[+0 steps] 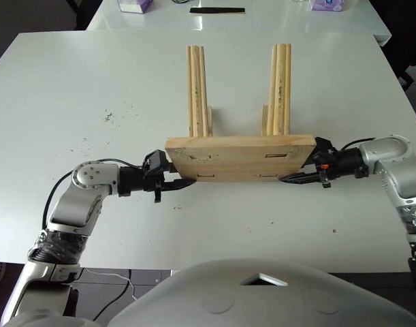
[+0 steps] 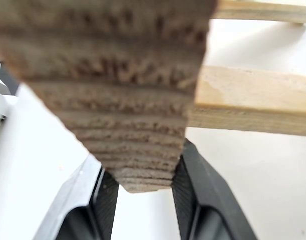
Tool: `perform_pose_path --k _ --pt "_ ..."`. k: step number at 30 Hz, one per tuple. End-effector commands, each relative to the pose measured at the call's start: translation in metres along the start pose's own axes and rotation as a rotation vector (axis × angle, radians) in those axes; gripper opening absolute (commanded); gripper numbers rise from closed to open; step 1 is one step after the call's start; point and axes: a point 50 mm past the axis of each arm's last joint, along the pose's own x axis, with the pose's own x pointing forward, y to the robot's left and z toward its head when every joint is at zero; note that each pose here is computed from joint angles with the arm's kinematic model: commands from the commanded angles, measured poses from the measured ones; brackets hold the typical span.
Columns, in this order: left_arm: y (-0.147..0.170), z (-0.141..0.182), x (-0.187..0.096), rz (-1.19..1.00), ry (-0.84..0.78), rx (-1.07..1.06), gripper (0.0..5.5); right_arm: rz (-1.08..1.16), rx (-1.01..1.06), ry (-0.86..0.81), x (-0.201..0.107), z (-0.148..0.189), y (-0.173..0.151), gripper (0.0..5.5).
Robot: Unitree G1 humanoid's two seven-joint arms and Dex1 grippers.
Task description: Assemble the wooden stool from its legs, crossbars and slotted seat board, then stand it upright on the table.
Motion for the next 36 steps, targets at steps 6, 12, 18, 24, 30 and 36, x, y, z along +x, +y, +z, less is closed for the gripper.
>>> perform_pose_path --k 6,12,18,24,30,36 --pt "-0.02 0.083 0.007 -0.039 -0.691 -0.239 1.62 0.179 0.101 -0.37 0.011 0.06 0.022 1.33" --pt "-0.031 0.119 0.001 -0.069 -0.983 -0.331 1.62 0.236 0.226 -0.634 -0.005 0.101 0.024 1.34" --pt "-0.037 0.142 -0.001 -0.12 -1.137 -0.424 1.65 0.276 0.263 -0.784 -0.011 0.127 0.028 1.35" --pt "-0.031 0.157 -0.004 -0.037 -1.305 -0.615 1.61 0.259 0.41 -1.03 -0.019 0.156 0.027 1.37" --pt "-0.029 0.166 -0.007 0.049 -1.383 -0.762 1.41 0.126 0.547 -1.234 -0.016 0.168 0.018 1.37" --pt "-0.023 0.158 -0.002 0.215 -1.396 -0.967 1.32 -0.082 0.798 -1.367 -0.014 0.18 0.005 1.37"
